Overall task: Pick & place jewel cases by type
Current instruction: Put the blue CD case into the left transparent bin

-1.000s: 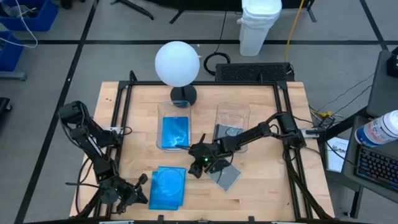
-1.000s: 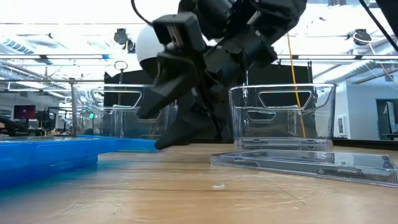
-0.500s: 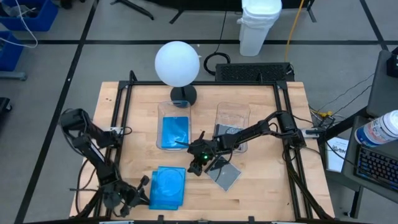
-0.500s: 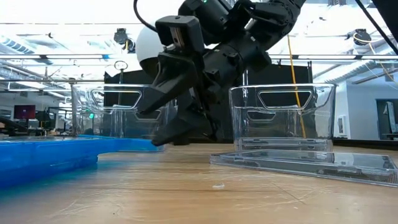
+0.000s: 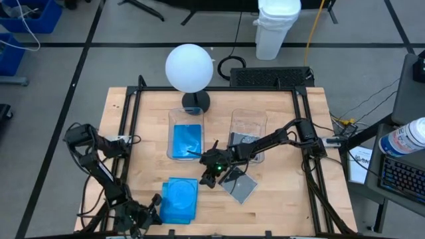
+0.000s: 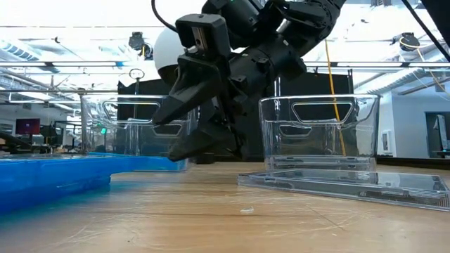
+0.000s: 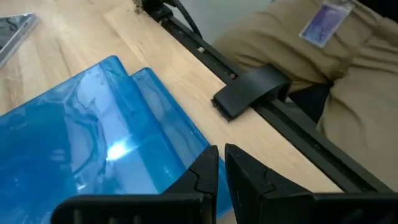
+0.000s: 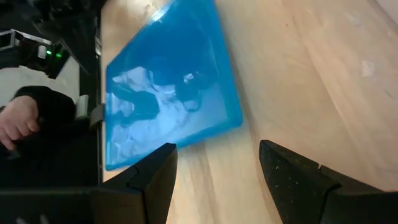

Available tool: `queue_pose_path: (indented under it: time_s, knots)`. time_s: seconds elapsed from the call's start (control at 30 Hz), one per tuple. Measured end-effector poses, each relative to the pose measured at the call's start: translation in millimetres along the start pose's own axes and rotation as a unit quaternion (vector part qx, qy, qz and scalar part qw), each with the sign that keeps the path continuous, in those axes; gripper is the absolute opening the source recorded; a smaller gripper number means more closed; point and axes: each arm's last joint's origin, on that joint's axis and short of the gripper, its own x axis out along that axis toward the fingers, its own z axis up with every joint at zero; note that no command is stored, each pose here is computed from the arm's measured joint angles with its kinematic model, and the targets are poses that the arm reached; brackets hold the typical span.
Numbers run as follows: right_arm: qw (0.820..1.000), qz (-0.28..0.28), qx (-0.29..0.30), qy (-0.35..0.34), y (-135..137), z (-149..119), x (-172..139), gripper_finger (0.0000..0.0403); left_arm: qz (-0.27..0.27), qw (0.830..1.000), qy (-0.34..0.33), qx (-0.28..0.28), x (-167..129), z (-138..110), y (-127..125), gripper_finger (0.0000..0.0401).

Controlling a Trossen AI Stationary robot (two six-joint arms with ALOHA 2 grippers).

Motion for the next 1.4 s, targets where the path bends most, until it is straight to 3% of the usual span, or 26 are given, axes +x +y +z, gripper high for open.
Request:
queue_pose_path:
  time_s: [0.5,0.63,0.93,1.1,1.4]
  knots:
    - [0.999,-0.026,-0.007,-0.022,-8.1,-4.7,11.7,0.022,0.006,1.0,0.011,0.001,1.1,-1.9,3.0,0.0037]
    - [1.0,-0.008,-0.006,-0.025,-5.6,-3.0,11.7,0.022,0.007,1.0,0.015,0.002,1.0,-3.0,3.1,0.0037]
    - [1.0,-0.003,-0.006,-0.028,-5.6,-1.5,11.2,0.022,0.018,0.998,0.047,-0.041,0.4,-9.8,5.0,0.0037]
    - [0.998,-0.026,-0.017,-0.049,-10.4,2.9,9.4,0.022,0.019,0.998,0.051,-0.033,0.3,-10.6,5.4,0.0037]
    - [0.999,-0.015,-0.005,-0.039,-9.0,1.6,9.8,0.022,0.02,0.998,0.052,-0.025,0.3,-10.7,5.6,0.0037]
